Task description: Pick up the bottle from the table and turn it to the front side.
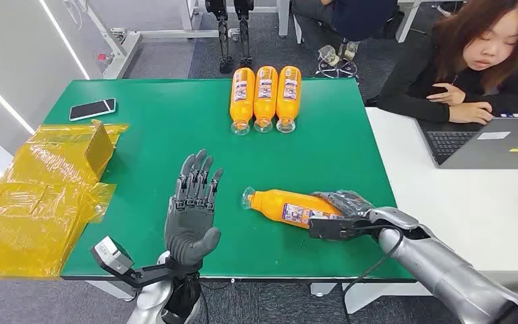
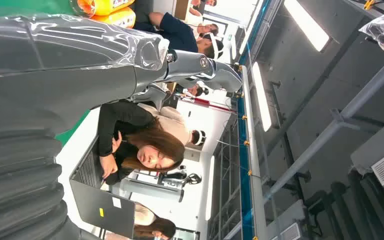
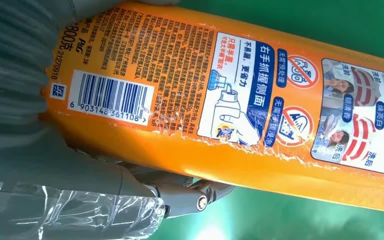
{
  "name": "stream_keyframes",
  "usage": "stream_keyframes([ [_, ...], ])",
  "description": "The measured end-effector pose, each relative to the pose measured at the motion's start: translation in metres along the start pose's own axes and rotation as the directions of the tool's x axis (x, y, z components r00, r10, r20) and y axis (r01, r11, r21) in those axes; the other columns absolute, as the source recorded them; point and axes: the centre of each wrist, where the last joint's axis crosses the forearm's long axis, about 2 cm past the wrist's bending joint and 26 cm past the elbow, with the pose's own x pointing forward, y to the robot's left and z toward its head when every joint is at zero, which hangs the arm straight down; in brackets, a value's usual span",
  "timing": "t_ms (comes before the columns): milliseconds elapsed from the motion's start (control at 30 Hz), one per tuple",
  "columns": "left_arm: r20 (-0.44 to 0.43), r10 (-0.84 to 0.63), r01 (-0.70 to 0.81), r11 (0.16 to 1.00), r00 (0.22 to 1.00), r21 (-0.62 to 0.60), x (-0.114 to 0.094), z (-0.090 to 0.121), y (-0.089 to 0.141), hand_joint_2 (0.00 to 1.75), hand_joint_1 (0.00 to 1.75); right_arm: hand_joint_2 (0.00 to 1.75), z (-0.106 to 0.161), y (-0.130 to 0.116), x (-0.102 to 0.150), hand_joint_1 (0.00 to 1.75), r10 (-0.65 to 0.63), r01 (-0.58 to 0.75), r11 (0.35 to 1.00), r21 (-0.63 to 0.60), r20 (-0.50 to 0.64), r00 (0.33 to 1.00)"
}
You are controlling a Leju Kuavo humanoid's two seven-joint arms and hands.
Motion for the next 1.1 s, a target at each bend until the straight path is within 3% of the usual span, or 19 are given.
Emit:
stream_keyframes([
  [367, -0.014, -0.031, 0.031, 1.0, 0.999, 0.0, -0.003, 0.012, -0.002, 1.75, 0.0, 1.75, 0.026, 0.027, 0.027, 1.75, 0.07, -0.048, 0.958, -0.282, 0.07, 0.995],
  [700, 0.0, -0.116, 0.116, 0.992, 0.993, 0.049, 0.001, 0.011, 0.01, 1.75, 0.0, 1.75, 0.089, 0.026, 0.052, 1.75, 0.13, -0.026, 0.874, -0.485, 0.181, 0.975],
  [867, 0.002, -0.166, 0.165, 0.982, 0.986, 0.095, 0.005, 0.009, 0.025, 1.75, 0.0, 1.75, 0.094, 0.03, 0.067, 1.75, 0.181, -0.046, 0.851, -0.522, 0.21, 0.961],
  [1100, 0.005, -0.171, 0.17, 0.981, 0.985, 0.097, 0.009, 0.006, 0.037, 1.75, 0.0, 1.75, 0.08, 0.039, 0.099, 1.75, 0.212, -0.032, 0.801, -0.598, 0.234, 0.949],
])
